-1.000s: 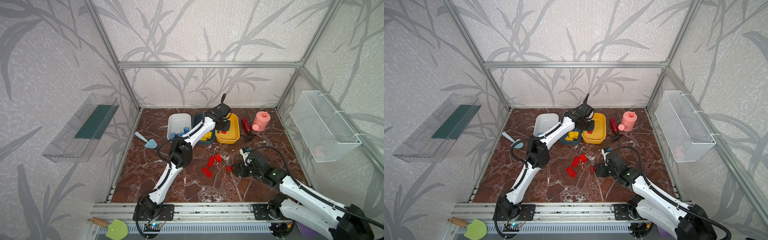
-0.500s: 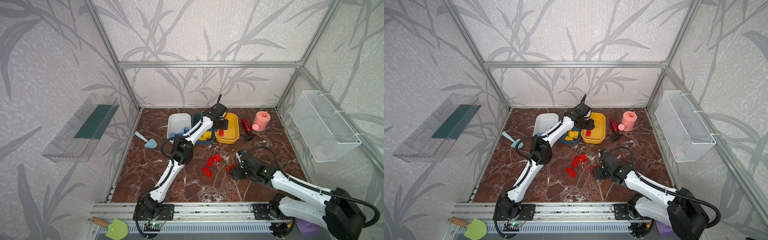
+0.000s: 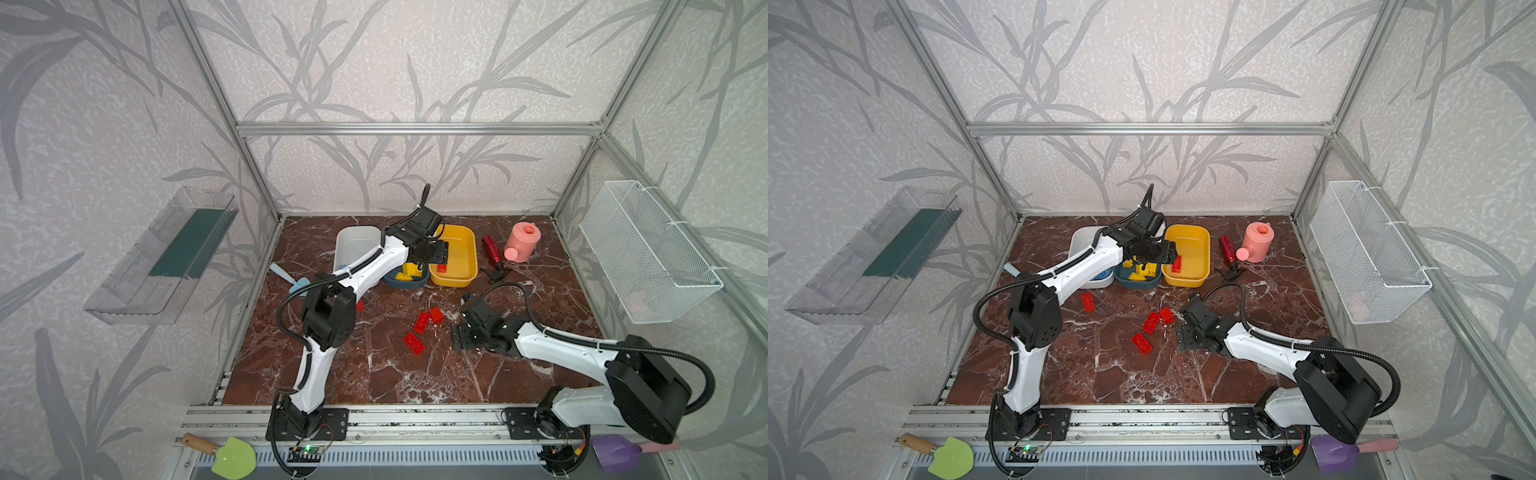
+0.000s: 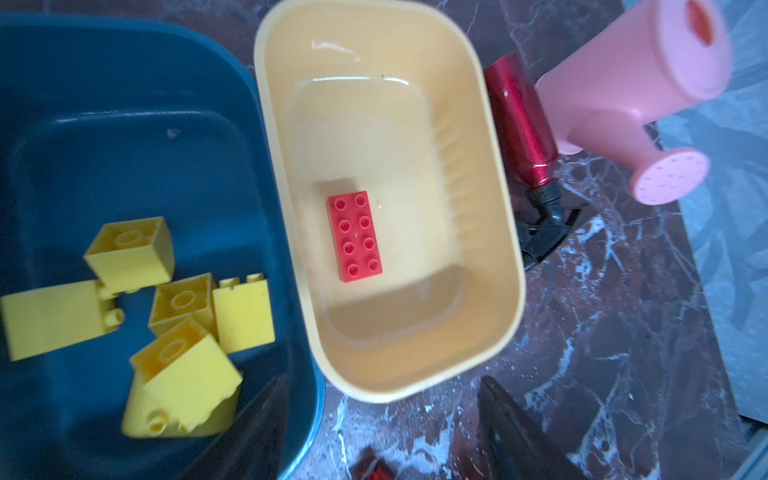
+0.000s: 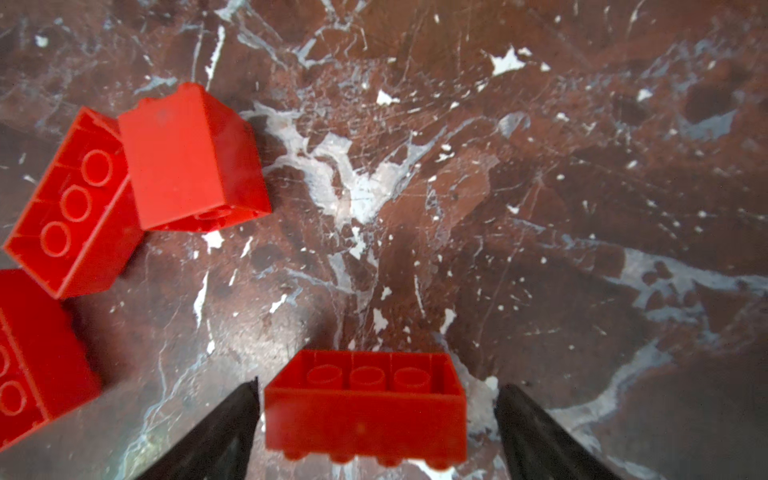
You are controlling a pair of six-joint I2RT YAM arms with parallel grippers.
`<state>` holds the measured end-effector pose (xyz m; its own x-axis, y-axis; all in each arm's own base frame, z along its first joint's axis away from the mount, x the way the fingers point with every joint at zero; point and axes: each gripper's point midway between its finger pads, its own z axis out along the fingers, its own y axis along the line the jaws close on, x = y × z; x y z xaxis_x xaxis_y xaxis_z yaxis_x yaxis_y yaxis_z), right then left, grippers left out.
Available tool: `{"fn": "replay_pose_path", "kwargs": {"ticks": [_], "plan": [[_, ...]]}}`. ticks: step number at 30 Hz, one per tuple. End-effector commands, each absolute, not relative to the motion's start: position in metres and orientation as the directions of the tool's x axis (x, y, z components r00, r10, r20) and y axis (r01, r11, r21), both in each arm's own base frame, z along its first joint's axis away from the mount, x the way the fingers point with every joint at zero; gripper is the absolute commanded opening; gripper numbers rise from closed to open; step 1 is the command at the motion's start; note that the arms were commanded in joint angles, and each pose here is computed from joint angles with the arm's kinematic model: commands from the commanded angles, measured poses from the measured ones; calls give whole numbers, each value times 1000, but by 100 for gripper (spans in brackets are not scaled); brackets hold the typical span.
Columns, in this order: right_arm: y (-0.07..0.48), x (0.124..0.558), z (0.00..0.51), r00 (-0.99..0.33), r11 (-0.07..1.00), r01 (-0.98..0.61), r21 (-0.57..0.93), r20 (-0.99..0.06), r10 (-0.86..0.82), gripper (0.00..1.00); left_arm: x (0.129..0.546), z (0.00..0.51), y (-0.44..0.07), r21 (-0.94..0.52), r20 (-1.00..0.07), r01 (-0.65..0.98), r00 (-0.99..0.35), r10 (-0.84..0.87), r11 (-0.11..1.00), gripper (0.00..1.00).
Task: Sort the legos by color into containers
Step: 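Withdraw the left arm while the right gripper grasps the red 2x4 brick, then drop the red brick into the yellow tub with the right gripper while the left hovers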
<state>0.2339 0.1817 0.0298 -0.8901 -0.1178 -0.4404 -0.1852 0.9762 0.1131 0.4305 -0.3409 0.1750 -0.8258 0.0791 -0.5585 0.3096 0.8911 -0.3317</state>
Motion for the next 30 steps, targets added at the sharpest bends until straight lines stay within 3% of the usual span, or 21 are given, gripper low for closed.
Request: {"fn": "replay_pose_path", "kwargs": {"ticks": [1,9,18,25,30], "plan": [[185,245,30,-882,980,-182,78,-453,-128,81,423,203,-333,-356,-630,302,-776,12,884,72],[193,247,28,-887,977,-197,79,-439,-144,55,364,194,-284,-364,-636,252,-770,-42,897,72],[198,271,80,-843,975,-207,80,-521,-136,53,290,167,-222,-300,-647,205,-762,-40,932,72],[199,336,151,-787,970,-197,145,-614,-68,52,246,140,-177,-238,-627,153,-779,-32,959,76],[200,395,171,-771,972,-152,180,-637,-3,52,229,122,-146,-189,-593,47,-802,-75,981,77]]}}
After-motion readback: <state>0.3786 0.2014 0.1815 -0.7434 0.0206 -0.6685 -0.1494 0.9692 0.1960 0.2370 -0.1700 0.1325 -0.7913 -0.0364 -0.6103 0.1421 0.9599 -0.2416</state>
